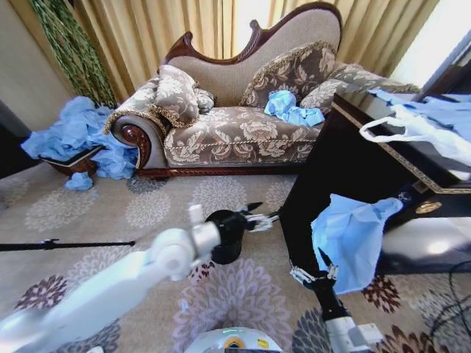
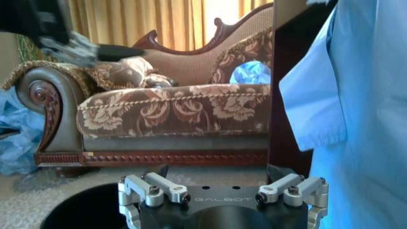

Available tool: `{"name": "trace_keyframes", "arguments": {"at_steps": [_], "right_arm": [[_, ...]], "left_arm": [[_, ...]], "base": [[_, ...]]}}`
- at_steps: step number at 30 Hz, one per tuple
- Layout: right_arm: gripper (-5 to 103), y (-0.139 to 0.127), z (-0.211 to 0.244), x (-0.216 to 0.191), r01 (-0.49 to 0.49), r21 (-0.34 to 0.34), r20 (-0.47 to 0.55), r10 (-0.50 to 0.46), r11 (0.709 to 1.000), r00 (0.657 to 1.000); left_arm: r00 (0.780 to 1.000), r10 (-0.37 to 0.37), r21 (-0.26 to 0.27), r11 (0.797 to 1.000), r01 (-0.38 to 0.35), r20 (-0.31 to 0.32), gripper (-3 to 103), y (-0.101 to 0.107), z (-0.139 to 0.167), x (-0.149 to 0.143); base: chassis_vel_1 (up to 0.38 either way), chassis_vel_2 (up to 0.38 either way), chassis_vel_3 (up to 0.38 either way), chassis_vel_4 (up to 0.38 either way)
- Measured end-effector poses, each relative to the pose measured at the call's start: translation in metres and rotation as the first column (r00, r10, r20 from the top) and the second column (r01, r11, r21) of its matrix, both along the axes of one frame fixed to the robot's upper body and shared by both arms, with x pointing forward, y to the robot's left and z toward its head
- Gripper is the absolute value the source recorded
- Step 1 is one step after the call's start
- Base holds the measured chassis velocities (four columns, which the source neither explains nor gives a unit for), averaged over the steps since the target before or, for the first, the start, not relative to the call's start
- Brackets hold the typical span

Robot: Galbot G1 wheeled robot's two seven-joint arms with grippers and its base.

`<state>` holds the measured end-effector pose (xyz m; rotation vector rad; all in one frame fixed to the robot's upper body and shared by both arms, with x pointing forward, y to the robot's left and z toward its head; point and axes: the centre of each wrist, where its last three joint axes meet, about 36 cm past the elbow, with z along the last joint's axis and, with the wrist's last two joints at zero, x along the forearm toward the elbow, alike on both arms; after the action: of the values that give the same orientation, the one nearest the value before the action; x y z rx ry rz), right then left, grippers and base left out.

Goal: Place a garbage bag over the trash bin.

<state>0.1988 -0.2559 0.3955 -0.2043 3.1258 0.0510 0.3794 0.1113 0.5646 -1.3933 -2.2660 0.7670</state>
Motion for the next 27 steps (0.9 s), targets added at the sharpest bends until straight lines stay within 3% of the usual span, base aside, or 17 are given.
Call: {"name": "trace_keyframes", "arguments": {"at_steps": [2,3,6,9,12,18,27], "right_arm": [[100,-0.002,-0.001,0.000,0.010,-0.003,-0.002,-0.010,1.000,1.000],[100,-0.002,-0.001,0.000,0.010,-0.003,-0.002,-0.010,1.000,1.000],[100,-0.004,-0.004,0.001,0.014,-0.005,-0.008,-0.014,1.000,1.000],[100,-0.004,-0.005,0.001,0.014,-0.006,-0.008,-0.014,1.000,1.000],[100,-0.005,-0.006,0.001,0.015,0.000,-0.010,-0.015,1.000,1.000],[100,-0.007,-0.008,0.000,0.010,0.003,-0.018,-0.010,1.000,1.000],[100,-0.010,-0.012,0.001,0.010,0.004,-0.026,-0.010,1.000,1.000]], "left_arm": [[0.997,-0.042,-0.028,0.999,0.040,-0.071,90,-0.030,-0.006,0.006],[0.997,-0.042,-0.028,0.999,0.040,-0.071,90,-0.030,-0.006,0.006],[0.983,-0.086,-0.078,0.994,0.074,-0.163,88,-0.059,-0.007,0.014],[0.972,-0.103,-0.107,0.991,0.082,-0.211,83,-0.069,-0.008,0.019],[0.956,-0.132,-0.146,0.985,0.096,-0.263,72,-0.083,-0.009,0.025],[0.948,-0.153,-0.171,0.979,0.107,-0.279,81,-0.108,-0.006,0.036],[0.953,-0.155,-0.173,0.978,0.112,-0.259,58,-0.147,0.000,0.059]], "base": [[0.000,0.000,0.000,0.000],[0.000,0.000,0.000,0.000],[0.000,0.000,0.000,0.000],[0.000,0.000,0.000,0.000],[0.000,0.000,0.000,0.000],[0.000,0.000,0.000,0.000],[0.000,0.000,0.000,0.000]]}}
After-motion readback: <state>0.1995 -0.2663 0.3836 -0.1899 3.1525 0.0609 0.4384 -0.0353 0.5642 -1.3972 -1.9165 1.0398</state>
